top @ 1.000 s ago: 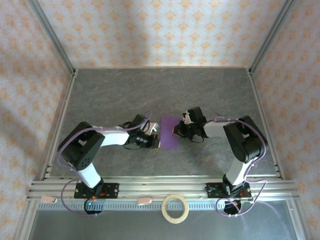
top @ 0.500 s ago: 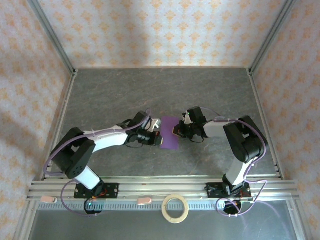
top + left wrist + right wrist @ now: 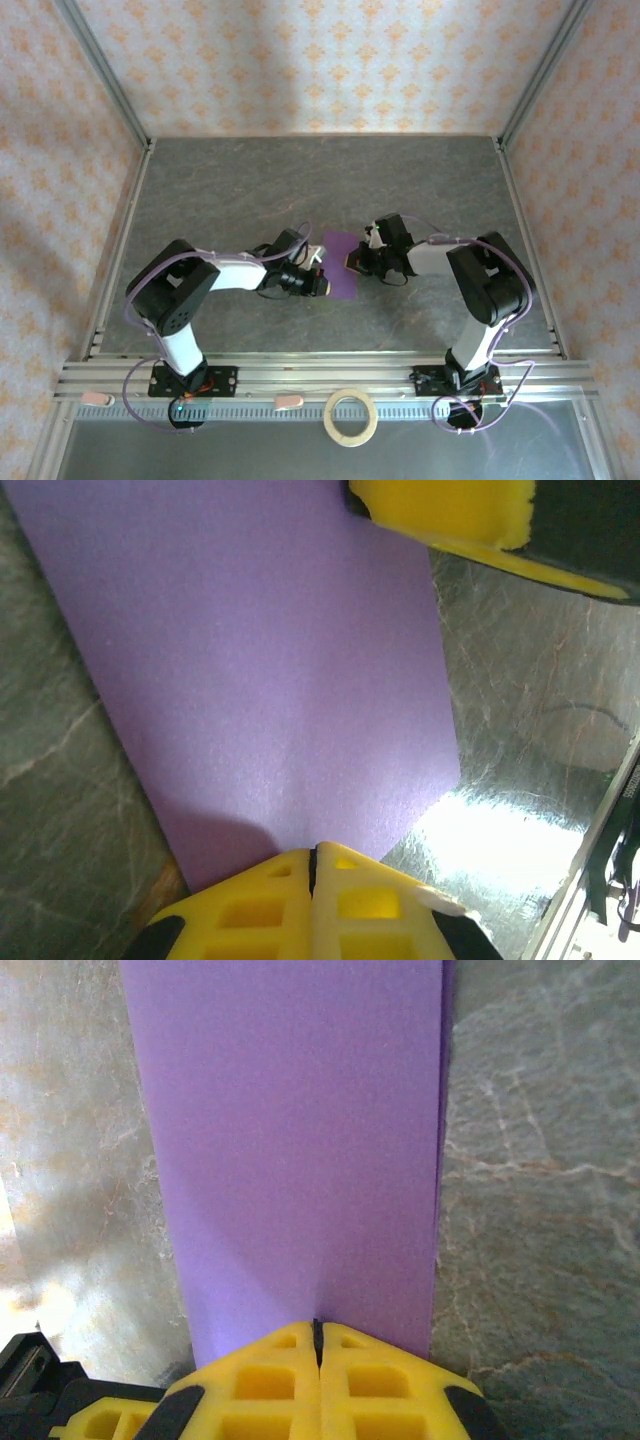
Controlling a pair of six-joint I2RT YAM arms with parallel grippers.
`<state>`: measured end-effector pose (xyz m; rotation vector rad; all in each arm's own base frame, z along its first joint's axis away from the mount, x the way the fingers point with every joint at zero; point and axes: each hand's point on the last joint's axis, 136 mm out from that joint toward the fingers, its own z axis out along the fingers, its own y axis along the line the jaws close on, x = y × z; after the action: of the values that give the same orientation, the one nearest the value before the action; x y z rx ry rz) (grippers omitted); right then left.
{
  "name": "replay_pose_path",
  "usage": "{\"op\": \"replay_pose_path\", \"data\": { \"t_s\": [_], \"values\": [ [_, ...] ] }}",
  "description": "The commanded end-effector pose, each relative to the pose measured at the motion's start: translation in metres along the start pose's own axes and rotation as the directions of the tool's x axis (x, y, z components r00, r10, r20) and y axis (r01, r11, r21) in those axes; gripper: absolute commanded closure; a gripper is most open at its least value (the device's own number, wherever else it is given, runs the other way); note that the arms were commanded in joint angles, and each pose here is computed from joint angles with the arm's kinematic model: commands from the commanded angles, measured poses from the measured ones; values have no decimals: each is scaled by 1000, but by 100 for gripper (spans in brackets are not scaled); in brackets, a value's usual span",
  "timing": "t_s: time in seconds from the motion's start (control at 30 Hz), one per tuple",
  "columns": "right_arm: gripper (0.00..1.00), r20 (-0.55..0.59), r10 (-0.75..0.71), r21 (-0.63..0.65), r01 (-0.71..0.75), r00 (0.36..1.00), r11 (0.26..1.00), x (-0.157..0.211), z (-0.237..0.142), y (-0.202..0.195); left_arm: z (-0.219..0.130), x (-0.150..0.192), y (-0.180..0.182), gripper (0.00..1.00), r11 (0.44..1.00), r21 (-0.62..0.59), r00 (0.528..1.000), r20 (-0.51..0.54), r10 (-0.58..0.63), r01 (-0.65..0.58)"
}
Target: Fold a paper plane with a square sheet of paper (pick it up from the middle)
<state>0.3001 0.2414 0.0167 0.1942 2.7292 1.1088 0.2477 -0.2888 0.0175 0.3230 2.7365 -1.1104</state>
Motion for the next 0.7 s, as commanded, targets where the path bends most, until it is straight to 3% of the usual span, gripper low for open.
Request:
{"op": "replay_pose_path", "data": {
  "t_s": [0.0,0.13,0.27,0.4,0.5,0.67],
  "values": [
    [100,-60,108,230,-92,992,969,33,4,-67,-5,46,33,96,994,-101,994,-89,-55,46],
    [100,-64,83,227,-67,994,972,30,3,-63,-14,55,35,96,992,-117,995,-81,-56,47],
    [100,-77,40,226,-22,996,974,25,3,-58,-27,43,20,96,994,-99,999,-18,-37,35],
    [100,-92,-6,227,26,996,974,20,3,-53,-51,12,3,96,995,-92,992,123,-19,30],
    [100,-116,-50,211,74,992,975,18,6,-48,-66,-16,-1,96,993,-62,973,217,-81,97],
    [100,-147,-133,177,158,980,971,10,7,-27,-80,-65,-5,96,978,95,925,319,-205,184]
  ]
}}
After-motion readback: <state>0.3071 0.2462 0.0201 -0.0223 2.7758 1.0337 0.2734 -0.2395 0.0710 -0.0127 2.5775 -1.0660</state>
